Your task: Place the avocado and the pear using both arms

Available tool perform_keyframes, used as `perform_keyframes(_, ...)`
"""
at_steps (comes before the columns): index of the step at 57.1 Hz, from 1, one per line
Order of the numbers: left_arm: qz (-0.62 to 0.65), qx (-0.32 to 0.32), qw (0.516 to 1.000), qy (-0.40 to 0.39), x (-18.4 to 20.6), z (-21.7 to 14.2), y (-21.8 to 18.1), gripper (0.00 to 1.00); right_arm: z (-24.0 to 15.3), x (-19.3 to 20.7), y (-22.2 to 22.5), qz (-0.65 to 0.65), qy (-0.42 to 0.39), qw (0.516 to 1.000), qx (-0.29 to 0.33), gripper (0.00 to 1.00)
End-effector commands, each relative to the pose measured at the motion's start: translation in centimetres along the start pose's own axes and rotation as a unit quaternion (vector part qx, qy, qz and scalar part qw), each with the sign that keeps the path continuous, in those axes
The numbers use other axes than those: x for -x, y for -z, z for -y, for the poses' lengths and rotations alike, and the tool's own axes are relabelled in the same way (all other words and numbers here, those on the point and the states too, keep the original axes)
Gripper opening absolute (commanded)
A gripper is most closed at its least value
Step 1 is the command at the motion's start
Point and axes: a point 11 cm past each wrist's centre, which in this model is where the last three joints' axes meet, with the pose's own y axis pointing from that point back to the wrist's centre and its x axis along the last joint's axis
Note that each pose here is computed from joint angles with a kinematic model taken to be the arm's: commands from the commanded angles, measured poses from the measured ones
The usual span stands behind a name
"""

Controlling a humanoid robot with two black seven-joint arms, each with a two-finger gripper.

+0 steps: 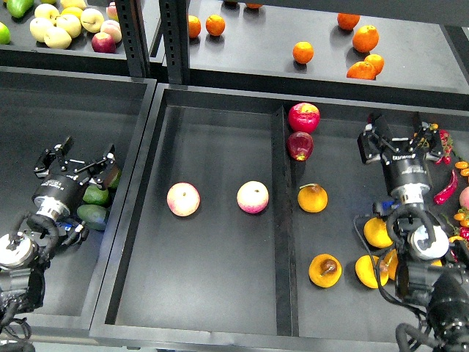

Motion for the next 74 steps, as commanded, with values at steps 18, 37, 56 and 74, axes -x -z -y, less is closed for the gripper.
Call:
perform_keyframes(18, 0.075, -0.043, 0.996, 0.014, 0.3, -4.5, 1.9, 0.99, -4.5, -0.5, -0.7, -0.032, 0.01, 0.999, 0.023, 0.99)
perform_keyframes(37, 0.068, -0.046, 0.997, -0.006, -1.4, -7.3, 2.6, 0.99, -8.1, -2.2, -3.2, -0.034, -0.013, 0.997, 0.063, 0.99)
perform_keyframes(56, 0.072, -0.011, 0.997, 0.016, 0.0, -6.6, 1.8, 0.99, -7.5, -0.9, -2.3, -0.035, 0.008, 0.999, 0.038, 0.99)
perform_keyframes(74, 0.072, 0.11, 0.991, 0.031, 0.8, -6.8, -0.8, 0.99, -7.5, -0.8, -1.7, -0.035, 0.01, 0.999, -0.002, 0.99)
